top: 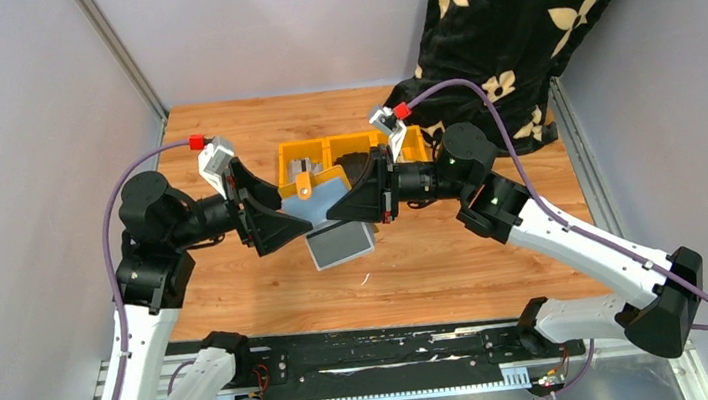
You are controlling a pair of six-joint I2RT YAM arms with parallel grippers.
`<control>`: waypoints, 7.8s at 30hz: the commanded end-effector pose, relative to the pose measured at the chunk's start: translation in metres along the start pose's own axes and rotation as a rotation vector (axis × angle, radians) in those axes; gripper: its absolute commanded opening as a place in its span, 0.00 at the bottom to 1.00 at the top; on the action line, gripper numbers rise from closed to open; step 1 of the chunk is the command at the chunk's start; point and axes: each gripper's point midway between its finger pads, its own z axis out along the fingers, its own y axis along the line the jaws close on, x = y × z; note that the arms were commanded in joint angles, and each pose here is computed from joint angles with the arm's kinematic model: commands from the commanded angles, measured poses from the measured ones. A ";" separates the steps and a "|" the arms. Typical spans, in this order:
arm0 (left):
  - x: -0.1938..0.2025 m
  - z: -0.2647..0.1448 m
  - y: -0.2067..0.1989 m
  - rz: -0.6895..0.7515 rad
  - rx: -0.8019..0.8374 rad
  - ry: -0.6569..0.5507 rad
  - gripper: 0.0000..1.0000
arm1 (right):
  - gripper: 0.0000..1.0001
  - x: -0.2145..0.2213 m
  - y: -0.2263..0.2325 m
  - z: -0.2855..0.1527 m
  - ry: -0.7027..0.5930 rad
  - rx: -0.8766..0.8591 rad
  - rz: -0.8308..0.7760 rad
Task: Take the credit cards out of the card holder
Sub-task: Remove the credit card from the card holder.
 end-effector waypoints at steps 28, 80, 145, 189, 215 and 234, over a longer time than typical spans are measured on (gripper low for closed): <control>0.039 -0.005 0.013 -0.007 0.022 0.206 0.00 | 0.45 0.044 -0.017 -0.004 0.397 -0.021 -0.154; 0.018 -0.014 -0.025 -0.190 0.141 -0.071 0.92 | 0.00 -0.060 0.005 -0.009 -0.322 -0.178 -0.127; 0.010 -0.017 0.003 -0.037 -0.075 -0.126 0.73 | 0.00 -0.045 -0.008 -0.023 -0.446 -0.050 -0.030; 0.008 -0.015 0.033 -0.053 -0.188 -0.117 0.01 | 0.62 -0.083 -0.025 -0.069 -0.446 0.297 -0.080; 0.013 -0.011 0.017 -0.107 -0.082 -0.094 0.00 | 0.51 0.010 -0.028 0.015 -0.038 -0.015 0.148; 0.028 -0.009 0.020 -0.172 -0.059 -0.036 0.09 | 0.29 0.017 -0.047 0.042 -0.044 -0.024 0.194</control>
